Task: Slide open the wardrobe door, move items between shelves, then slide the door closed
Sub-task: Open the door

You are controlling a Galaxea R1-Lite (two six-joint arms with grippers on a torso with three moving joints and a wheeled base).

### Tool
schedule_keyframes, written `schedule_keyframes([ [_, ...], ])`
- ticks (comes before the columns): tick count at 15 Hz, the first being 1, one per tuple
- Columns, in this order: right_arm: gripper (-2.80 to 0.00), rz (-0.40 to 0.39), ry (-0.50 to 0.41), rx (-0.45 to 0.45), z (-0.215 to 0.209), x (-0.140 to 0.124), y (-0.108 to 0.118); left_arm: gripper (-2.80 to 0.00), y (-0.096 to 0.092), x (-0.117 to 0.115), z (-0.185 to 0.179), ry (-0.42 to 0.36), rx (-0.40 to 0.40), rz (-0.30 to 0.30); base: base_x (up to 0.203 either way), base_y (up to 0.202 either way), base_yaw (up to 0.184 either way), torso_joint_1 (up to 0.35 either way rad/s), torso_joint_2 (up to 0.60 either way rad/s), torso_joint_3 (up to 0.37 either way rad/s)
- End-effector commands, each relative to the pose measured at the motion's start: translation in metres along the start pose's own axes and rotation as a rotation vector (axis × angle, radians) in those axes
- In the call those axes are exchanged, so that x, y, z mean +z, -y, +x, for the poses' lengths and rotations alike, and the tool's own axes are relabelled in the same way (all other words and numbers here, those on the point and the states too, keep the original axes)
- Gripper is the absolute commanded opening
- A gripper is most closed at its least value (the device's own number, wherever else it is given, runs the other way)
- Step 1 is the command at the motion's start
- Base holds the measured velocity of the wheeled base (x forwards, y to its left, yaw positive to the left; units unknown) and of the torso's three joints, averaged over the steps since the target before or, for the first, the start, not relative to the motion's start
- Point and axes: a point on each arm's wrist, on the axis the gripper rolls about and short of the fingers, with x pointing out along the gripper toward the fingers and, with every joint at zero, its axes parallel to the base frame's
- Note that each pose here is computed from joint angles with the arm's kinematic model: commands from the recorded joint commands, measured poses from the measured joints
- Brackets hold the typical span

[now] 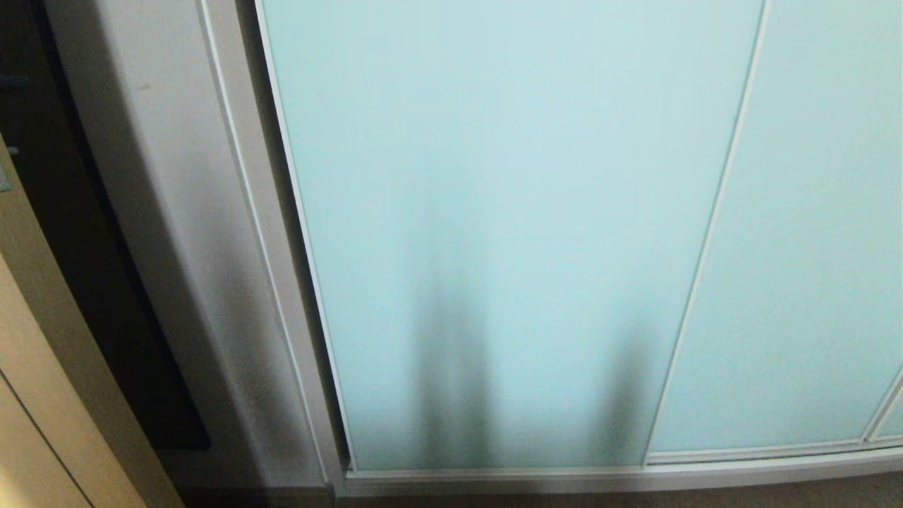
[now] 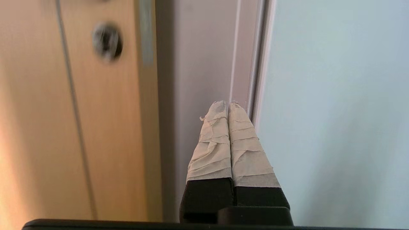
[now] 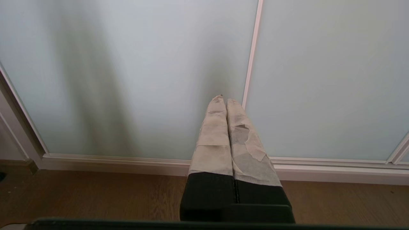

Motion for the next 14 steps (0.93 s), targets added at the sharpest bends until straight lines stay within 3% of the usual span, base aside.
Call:
schedule_keyframes([
  [1, -2.8, 0.0, -0.001, 0.0, 0.0, 0.0, 0.0, -2.8, 0.016, -0.022, 0.062, -0.091, 0.012, 0.023, 0.0, 0.0, 0.0, 0.0, 0.0, 0.0],
  [5, -2.8, 0.0, -0.001, 0.0, 0.0, 0.0, 0.0, -2.8, 0.031, -0.042, 0.119, -0.091, 0.038, 0.021, 0.0, 0.0, 0.0, 0.0, 0.0, 0.0],
  [8, -2.8, 0.0, -0.001, 0.0, 0.0, 0.0, 0.0, -2.8, 0.041, -0.056, 0.159, -0.033, 0.087, 0.007, 0.0, 0.0, 0.0, 0.0, 0.0, 0.0],
  [14, -2.8, 0.0, -0.001, 0.0, 0.0, 0.0, 0.0, -2.8, 0.058, -0.078, 0.188, -0.061, 0.052, 0.008, 0.0, 0.0, 0.0, 0.0, 0.0, 0.0],
])
